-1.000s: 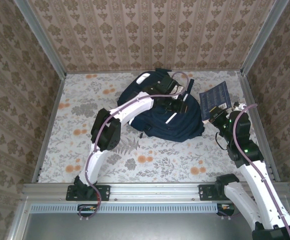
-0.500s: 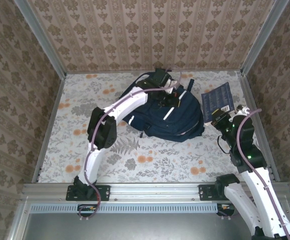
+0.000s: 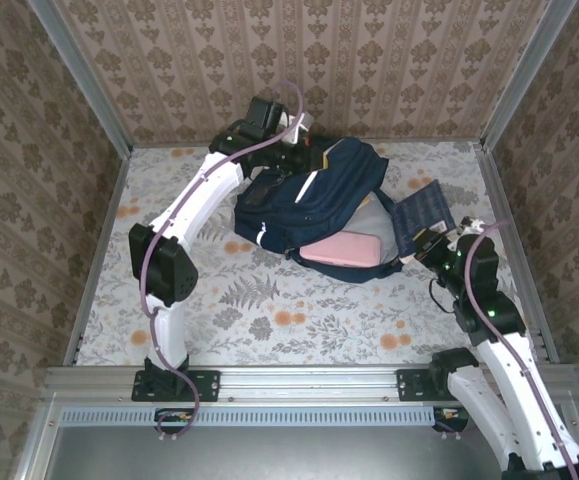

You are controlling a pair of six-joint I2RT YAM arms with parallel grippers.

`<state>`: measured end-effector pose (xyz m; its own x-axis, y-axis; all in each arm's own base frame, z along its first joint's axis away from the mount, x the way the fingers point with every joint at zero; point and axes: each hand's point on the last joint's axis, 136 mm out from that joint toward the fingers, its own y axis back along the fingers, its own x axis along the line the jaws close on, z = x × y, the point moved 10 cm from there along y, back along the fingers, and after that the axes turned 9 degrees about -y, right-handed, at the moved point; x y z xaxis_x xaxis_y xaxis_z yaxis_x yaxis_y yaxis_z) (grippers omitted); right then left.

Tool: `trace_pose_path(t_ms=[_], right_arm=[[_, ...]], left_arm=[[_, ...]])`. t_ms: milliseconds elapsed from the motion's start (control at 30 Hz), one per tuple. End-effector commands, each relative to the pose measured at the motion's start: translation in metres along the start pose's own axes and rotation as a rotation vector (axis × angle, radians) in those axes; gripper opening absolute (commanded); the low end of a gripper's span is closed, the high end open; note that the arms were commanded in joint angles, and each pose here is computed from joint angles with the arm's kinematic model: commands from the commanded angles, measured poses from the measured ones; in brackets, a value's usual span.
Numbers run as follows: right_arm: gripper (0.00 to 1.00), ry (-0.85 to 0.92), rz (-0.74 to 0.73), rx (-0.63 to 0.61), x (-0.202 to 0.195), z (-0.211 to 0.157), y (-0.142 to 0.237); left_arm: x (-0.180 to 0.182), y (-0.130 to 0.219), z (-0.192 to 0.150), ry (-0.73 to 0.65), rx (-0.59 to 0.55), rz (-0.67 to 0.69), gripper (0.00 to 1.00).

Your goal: Pack the student bag

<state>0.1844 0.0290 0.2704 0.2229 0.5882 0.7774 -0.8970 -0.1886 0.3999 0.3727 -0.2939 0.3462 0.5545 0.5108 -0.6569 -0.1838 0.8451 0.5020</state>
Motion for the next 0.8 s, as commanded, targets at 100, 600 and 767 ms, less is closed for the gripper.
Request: trace_pose_path(t_ms=[100,600,767], right_arm=[[0.0,-0.075,0.402,0.319,0.04,-0.008,-0.044],[0.0,-0.204,0.568,0.435,0.051,-0.009,-0.123],[0.0,-0.258,0.43,0.432,0.057,-0.022,-0.168]], left_arm=[[-0.051,0.048,0.02,-0.098,-0.114,-0.156,0.0],[-0.054,0.056,0.021,-0.077,-0.118,-0.216,0.0],[-0.056,0.058,0.022,-0.082,-0.122,-0.227,0.0]])
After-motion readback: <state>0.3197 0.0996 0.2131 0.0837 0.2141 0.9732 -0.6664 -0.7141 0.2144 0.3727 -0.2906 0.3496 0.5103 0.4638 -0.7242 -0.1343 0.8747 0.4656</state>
